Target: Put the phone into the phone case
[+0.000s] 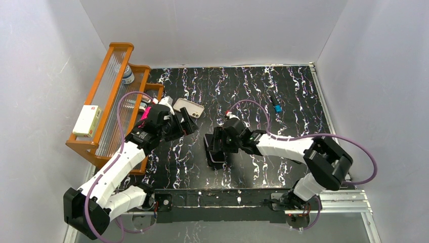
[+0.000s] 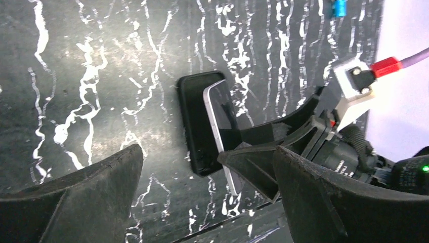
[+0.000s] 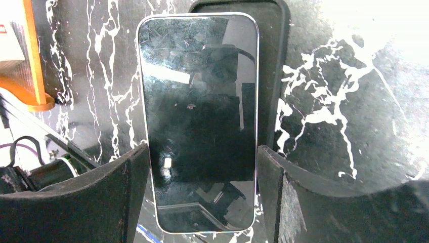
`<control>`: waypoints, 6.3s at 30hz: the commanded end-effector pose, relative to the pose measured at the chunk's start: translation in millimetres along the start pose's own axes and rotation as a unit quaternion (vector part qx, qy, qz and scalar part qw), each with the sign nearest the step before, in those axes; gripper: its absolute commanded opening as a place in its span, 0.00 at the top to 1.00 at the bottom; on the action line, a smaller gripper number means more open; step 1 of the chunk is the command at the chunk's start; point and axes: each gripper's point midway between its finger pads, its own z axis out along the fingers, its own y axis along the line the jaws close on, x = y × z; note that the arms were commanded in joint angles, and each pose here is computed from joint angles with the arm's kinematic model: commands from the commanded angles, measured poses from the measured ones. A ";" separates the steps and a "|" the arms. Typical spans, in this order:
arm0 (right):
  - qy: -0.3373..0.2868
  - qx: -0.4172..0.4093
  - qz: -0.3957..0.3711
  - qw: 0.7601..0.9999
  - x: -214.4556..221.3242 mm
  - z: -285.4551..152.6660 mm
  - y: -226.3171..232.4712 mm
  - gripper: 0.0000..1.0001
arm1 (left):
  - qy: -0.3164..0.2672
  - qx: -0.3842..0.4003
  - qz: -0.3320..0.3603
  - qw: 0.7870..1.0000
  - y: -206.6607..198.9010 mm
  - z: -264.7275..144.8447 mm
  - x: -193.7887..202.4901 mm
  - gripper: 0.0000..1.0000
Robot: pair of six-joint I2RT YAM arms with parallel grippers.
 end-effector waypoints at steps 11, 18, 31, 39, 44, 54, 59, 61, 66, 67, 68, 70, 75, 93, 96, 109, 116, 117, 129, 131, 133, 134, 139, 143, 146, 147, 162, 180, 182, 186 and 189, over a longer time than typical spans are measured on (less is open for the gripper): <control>-0.019 -0.002 -0.005 1.000 -12.8 31.9 30.1 0.50 | -0.008 -0.067 0.032 0.997 31.5 -14.5 3.5 0.02; -0.018 0.035 0.001 0.999 -6.0 30.9 18.3 0.41 | 0.007 -0.069 0.030 0.997 35.4 -11.7 12.0 0.02; -0.025 0.053 -0.009 0.998 -7.0 14.3 19.4 0.16 | 0.024 -0.081 0.033 0.996 44.3 -5.6 21.5 0.04; -0.019 0.028 -0.022 0.999 -7.0 2.8 29.0 0.05 | 0.047 -0.074 0.031 0.996 45.5 0.0 32.1 0.10; -0.031 0.025 -0.053 0.998 -16.3 -9.8 32.3 0.10 | 0.066 -0.061 0.025 0.996 43.6 6.0 41.9 0.17; -0.033 0.009 -0.040 0.999 -29.6 -19.9 2.4 0.34 | 0.112 0.006 -0.030 0.993 32.3 35.9 74.1 0.38; -0.016 -0.009 -0.022 1.000 -29.5 -20.0 -14.2 0.40 | 0.126 0.009 -0.042 0.991 34.1 48.8 85.4 0.48; -0.012 -0.019 -0.014 1.000 -29.4 -19.7 -18.1 0.42 | 0.132 0.015 -0.045 0.990 31.6 53.6 90.0 0.51; 0.011 -0.045 0.001 0.999 -21.7 -13.4 -24.5 0.43 | 0.138 0.023 -0.049 0.989 30.3 64.8 98.6 0.58; 0.014 -0.048 0.003 0.999 -19.7 -11.9 -25.3 0.43 | 0.144 0.025 -0.051 0.988 30.9 66.6 103.2 0.60; 0.017 -0.049 0.004 0.999 -17.7 -10.5 -26.6 0.43 | 0.142 0.036 -0.053 0.988 27.9 70.3 103.2 0.61; 0.025 -0.057 0.008 0.998 -13.0 -8.0 -27.1 0.43 | 0.153 0.039 -0.054 0.986 27.8 74.4 109.2 0.61; 0.047 -0.068 0.014 0.996 -2.9 -1.7 -27.7 0.44 | 0.155 0.032 -0.050 0.986 30.8 79.0 117.1 0.61; 0.086 -0.059 -0.023 0.994 29.6 -16.7 -41.3 0.30 | 0.161 0.044 -0.061 0.984 27.3 87.1 130.1 0.74; 0.098 -0.071 -0.030 0.992 36.3 -14.1 -37.3 0.32 | 0.158 0.049 -0.068 0.984 24.6 89.0 128.9 0.76; 0.125 -0.072 -0.071 0.987 58.1 -0.5 -22.3 0.30 | 0.159 0.049 -0.074 0.983 22.3 95.9 127.7 0.80; 0.121 -0.043 -0.106 0.986 62.2 2.0 -21.8 0.30 | 0.151 0.041 -0.073 0.985 23.8 94.2 124.2 0.82; 0.121 -0.036 -0.113 0.986 63.0 2.0 -23.0 0.29 | 0.152 0.037 -0.071 0.985 24.9 94.1 124.1 0.82; 0.107 0.039 -0.162 0.980 69.2 -0.5 -39.8 0.32 | 0.151 0.006 -0.058 0.987 31.1 92.0 119.4 0.87; 0.095 0.057 -0.166 0.980 64.4 -1.0 -46.0 0.34 | 0.152 0.002 -0.057 0.987 33.2 91.0 119.8 0.87; 0.091 0.065 -0.170 0.979 62.7 -1.4 -49.6 0.36 | 0.154 -0.001 -0.058 0.986 34.2 90.9 121.1 0.87; 0.088 0.070 -0.171 0.979 61.8 -1.2 -51.4 0.37 | 0.156 -0.002 -0.058 0.986 34.9 90.9 122.2 0.87; 0.081 0.082 -0.173 0.978 58.7 -0.2 -56.0 0.45 | 0.159 -0.006 -0.061 0.985 37.5 91.3 124.8 0.85; 0.075 0.086 -0.173 0.978 57.4 -0.6 -57.2 0.53 | 0.157 -0.010 -0.061 0.986 38.4 89.8 123.8 0.76; 0.072 0.087 -0.171 0.979 57.2 -0.5 -58.7 0.58 | 0.157 -0.012 -0.061 0.986 39.9 89.3 124.7 0.72; 0.072 0.088 -0.170 0.979 57.2 -0.2 -59.4 0.60 | 0.158 -0.012 -0.062 0.985 40.4 89.4 125.4 0.71; 0.065 0.057 -0.184 0.979 60.8 -6.4 -52.6 0.28 | 0.166 0.002 -0.076 0.983 36.9 88.5 130.4 0.69; 0.049 0.162 -0.275 0.946 68.1 -1.5 -64.5 0.35 | 0.166 0.009 -0.074 0.983 31.5 88.3 127.2 0.64; 0.044 0.167 -0.277 0.945 65.9 0.2 -65.2 0.40 | 0.166 0.009 -0.073 0.983 31.8 87.7 127.5 0.61; 0.031 0.165 -0.275 0.947 60.9 1.7 -61.5 0.52 | 0.168 0.007 -0.071 0.983 32.6 87.5 128.1 0.58; 0.024 0.159 -0.274 0.948 58.9 0.1 -58.0 0.61 | 0.168 0.007 -0.071 0.983 32.5 87.4 128.1 0.58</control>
